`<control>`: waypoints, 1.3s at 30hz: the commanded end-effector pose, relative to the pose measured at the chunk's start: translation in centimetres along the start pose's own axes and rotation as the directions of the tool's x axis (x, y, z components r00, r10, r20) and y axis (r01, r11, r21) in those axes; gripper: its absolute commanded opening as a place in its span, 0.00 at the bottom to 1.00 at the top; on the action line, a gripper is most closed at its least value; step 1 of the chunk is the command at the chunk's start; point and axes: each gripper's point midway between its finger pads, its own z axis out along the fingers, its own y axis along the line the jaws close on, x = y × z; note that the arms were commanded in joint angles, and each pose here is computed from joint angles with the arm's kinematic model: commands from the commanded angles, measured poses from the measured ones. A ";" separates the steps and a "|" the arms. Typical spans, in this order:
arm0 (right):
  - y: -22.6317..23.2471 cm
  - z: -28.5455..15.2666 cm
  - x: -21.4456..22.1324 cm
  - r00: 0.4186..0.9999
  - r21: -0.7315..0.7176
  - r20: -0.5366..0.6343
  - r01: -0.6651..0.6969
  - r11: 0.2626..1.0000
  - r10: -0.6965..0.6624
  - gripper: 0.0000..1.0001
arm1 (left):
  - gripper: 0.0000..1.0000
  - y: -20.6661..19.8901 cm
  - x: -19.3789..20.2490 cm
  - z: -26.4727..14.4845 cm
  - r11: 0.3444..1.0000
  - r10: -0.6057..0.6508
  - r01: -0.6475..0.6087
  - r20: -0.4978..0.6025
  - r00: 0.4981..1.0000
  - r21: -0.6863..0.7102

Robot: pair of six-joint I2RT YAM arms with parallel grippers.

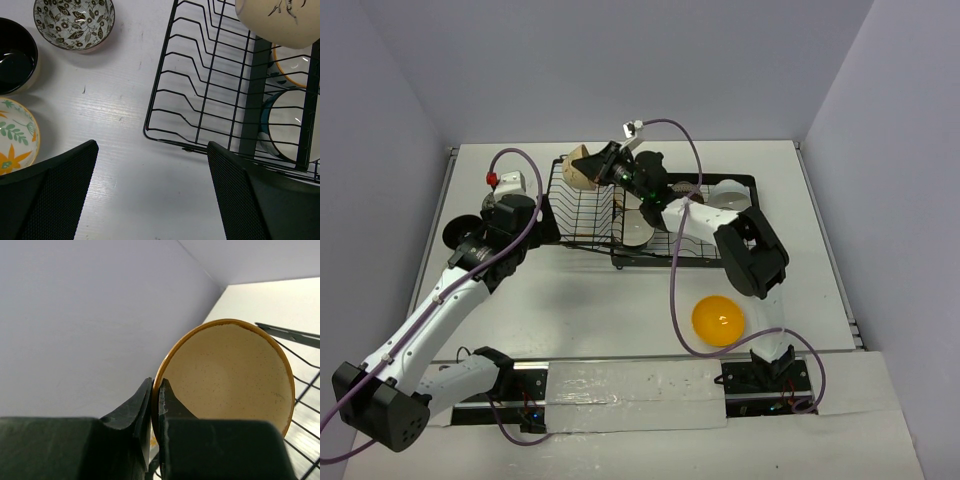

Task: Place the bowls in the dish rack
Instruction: Place the bowl in the dish rack.

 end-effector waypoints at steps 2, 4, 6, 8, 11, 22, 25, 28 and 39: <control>2.3 0.7 -2.1 0.997 -0.067 0.063 0.051 0.996 -0.047 0.00 | 0.96 0.1 -1.1 -0.2 1.000 -0.014 0.014 0.035 0.999 -0.004; 2.0 0.9 -1.8 0.997 -0.064 0.052 0.051 0.997 -0.048 0.00 | 0.96 0.0 -1.2 -0.3 1.000 -0.014 0.014 0.036 0.999 -0.002; 1.5 1.0 -1.3 0.998 -0.060 0.038 0.045 0.997 -0.043 0.00 | 0.96 0.1 -1.1 -0.2 1.000 -0.013 0.013 0.035 0.999 -0.006; 1.2 1.2 -1.0 0.999 -0.059 0.031 0.045 0.997 -0.043 0.00 | 0.96 0.1 -1.1 -0.2 1.000 -0.011 0.011 0.035 0.999 -0.004; 0.9 1.6 -0.7 0.999 -0.057 0.015 0.046 0.997 -0.045 0.00 | 0.96 0.2 -1.0 -0.1 1.000 -0.009 0.010 0.031 0.999 -0.012; 2.0 2.0 -2.3 0.993 -0.057 0.005 0.119 0.991 -0.118 0.00 | 0.96 0.0 -1.0 0.0 1.000 -0.008 0.008 0.026 1.000 -0.005; 1.5 1.9 -2.6 0.994 -0.047 0.014 0.112 0.993 -0.112 0.00 | 0.96 0.0 -0.9 0.0 1.000 -0.007 0.007 0.025 1.000 -0.005; 1.2 1.8 -2.9 0.995 -0.049 0.024 0.098 0.994 -0.097 0.00 | 0.96 0.1 -0.9 0.0 1.000 -0.007 0.007 0.026 1.000 -0.007; 0.5 1.7 -3.7 0.986 0.008 0.015 0.167 0.986 -0.167 0.00 | 0.96 0.1 -0.9 0.1 1.000 -0.006 0.007 0.025 1.000 -0.009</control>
